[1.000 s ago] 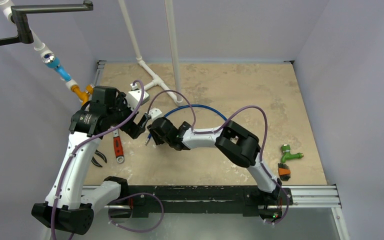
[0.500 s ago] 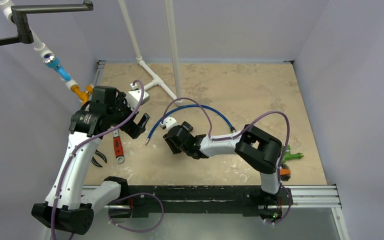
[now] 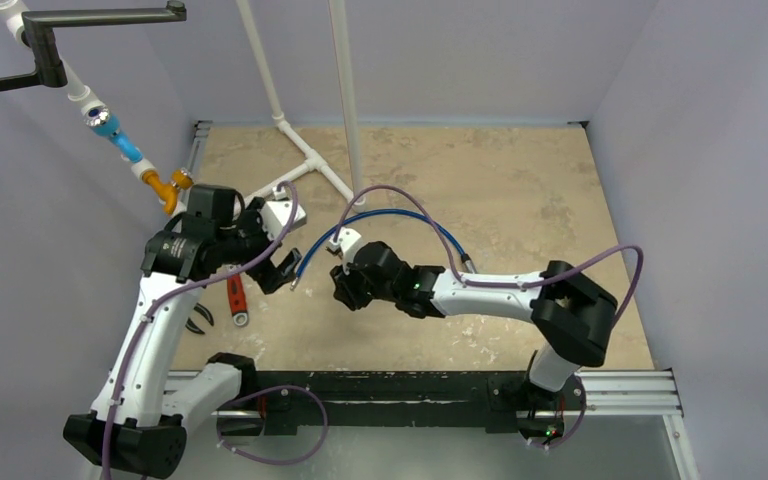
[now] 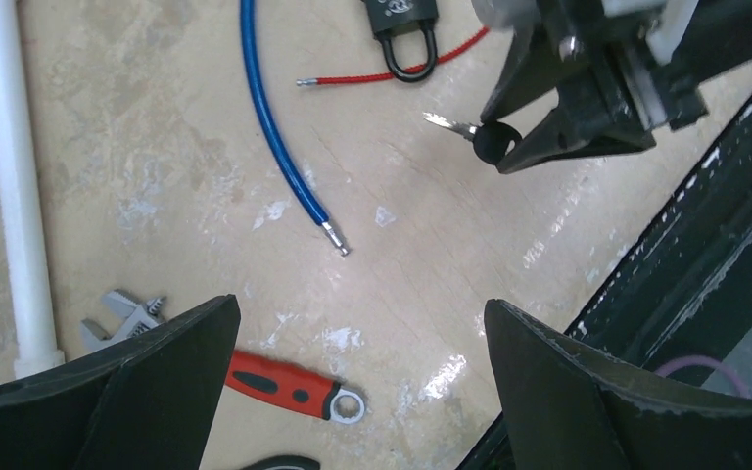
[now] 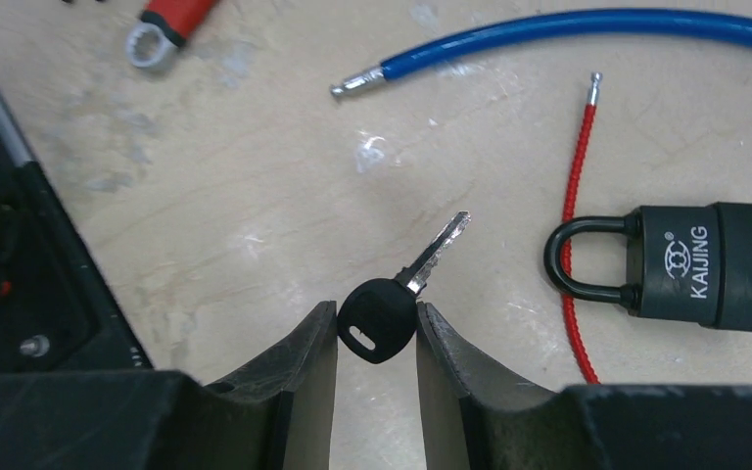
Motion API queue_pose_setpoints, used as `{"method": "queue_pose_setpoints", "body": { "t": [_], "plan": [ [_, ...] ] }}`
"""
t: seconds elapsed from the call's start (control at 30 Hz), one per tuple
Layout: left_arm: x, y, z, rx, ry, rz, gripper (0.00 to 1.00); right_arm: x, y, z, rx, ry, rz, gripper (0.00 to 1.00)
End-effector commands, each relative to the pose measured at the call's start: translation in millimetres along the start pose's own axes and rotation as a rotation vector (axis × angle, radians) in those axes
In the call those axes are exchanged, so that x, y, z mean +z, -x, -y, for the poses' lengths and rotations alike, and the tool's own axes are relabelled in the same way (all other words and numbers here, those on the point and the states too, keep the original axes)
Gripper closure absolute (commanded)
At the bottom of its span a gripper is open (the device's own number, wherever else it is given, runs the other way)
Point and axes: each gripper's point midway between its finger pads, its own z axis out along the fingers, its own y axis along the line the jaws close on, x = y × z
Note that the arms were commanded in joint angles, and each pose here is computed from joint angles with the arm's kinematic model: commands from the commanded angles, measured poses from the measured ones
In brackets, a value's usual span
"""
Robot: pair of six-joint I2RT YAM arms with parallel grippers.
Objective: Unlock with the key
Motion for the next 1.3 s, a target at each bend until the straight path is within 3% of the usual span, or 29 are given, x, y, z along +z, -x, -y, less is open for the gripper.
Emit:
{"method": "queue_pose_setpoints", "body": {
  "t": [0.0,0.2,0.37,0.57,0.77,1.0,1.27],
  "plan": [
    [0.6,-3.4,18.7,0.245,-0.092,0.083,0.03,-22.2,28.6,-24.7,0.022,0.131,0.068,0.89],
    [0.7,-11.4,29.6,0.629,-0.112,0.158,0.03,-59.2,51.4,-42.4,0.033,0.269,0.112,0.88],
    [-8.2,33.6,30.2,0.892,0.049,0.433,0.02,-92.5,74.2,-53.6,0.062,0.408,0.159,0.88],
    [-26.5,58.2,65.1,1.042,0.005,0.656,0.0,-124.5,98.5,-66.4,0.049,0.512,0.211,0.87],
    [-28.0,51.5,92.6,1.165,-0.082,0.689,0.0,-136.2,108.7,-78.2,0.03,0.575,0.209,0.87],
    [-21.6,40.3,114.3,1.374,-0.121,0.696,0.1,-143.7,121.9,-86.4,0.019,0.615,0.215,0.87],
    [-17.5,59.4,101.4,1.488,-0.007,0.724,0.33,-144.3,117.8,-90.1,0.006,0.64,0.176,0.88]
  ]
}}
